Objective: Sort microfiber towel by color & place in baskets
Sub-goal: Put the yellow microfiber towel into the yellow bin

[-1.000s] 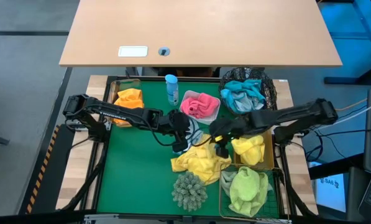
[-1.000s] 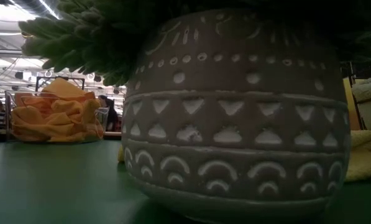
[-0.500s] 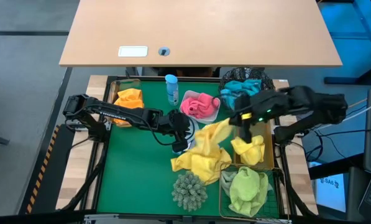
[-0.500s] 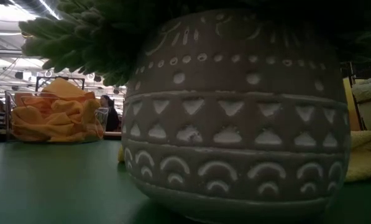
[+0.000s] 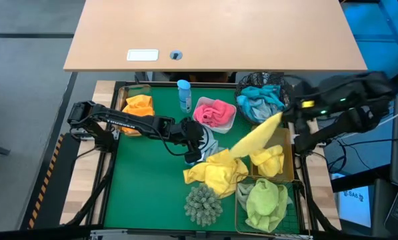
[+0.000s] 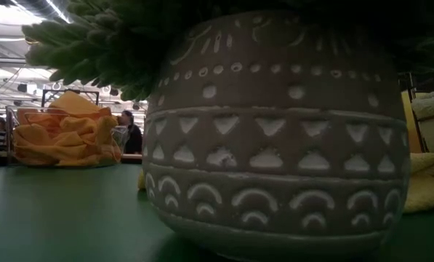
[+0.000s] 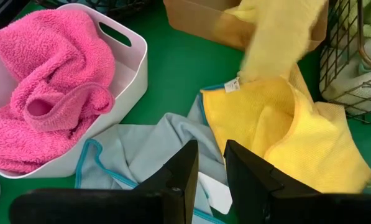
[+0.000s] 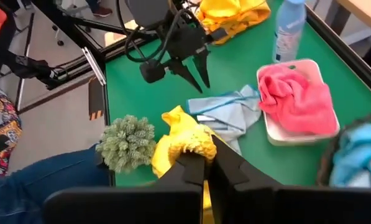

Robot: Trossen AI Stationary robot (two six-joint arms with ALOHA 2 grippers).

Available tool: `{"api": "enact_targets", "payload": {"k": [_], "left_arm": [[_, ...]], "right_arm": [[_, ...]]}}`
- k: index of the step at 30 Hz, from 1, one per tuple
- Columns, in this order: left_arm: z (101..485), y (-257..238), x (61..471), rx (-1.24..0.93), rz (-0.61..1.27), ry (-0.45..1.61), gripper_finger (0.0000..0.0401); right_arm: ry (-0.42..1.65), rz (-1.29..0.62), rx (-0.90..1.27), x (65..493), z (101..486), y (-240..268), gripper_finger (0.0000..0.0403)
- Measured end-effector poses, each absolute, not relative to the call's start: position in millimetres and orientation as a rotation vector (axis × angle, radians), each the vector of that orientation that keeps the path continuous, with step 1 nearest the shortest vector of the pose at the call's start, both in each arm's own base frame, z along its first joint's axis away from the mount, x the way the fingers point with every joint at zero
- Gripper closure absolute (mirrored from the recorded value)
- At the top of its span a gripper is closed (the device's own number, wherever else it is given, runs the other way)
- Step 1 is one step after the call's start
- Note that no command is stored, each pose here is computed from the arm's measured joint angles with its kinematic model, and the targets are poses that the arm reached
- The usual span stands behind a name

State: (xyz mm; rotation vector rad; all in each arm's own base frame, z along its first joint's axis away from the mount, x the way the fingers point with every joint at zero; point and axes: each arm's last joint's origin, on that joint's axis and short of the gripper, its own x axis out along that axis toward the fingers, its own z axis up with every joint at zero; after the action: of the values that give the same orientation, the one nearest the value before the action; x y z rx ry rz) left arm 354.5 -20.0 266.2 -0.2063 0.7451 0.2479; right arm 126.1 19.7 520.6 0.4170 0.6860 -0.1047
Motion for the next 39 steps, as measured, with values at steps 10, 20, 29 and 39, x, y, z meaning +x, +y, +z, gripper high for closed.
{"api": "enact_targets", "payload": {"k": [10,20,29,39], "left_arm": [[266.2,-20.0,354.5,-0.207,0.248,0.745,0.0324],[266.2,-20.0,354.5,-0.213,0.251,0.744,0.0324],[266.2,-20.0,354.5,-0.215,0.252,0.744,0.0324],[266.2,-20.0,354.5,-0.216,0.252,0.744,0.0324]], "right_arm": [[0.548,-0.015,0.527,65.1,538.2,10.8,0.0402],[0.433,0.02,0.546,13.3,539.7,1.5,0.0402],[0.732,-0.009,0.519,56.5,487.4,11.1,0.0402],[1.241,-0.213,0.45,105.2,362.0,19.6,0.0402]]}}
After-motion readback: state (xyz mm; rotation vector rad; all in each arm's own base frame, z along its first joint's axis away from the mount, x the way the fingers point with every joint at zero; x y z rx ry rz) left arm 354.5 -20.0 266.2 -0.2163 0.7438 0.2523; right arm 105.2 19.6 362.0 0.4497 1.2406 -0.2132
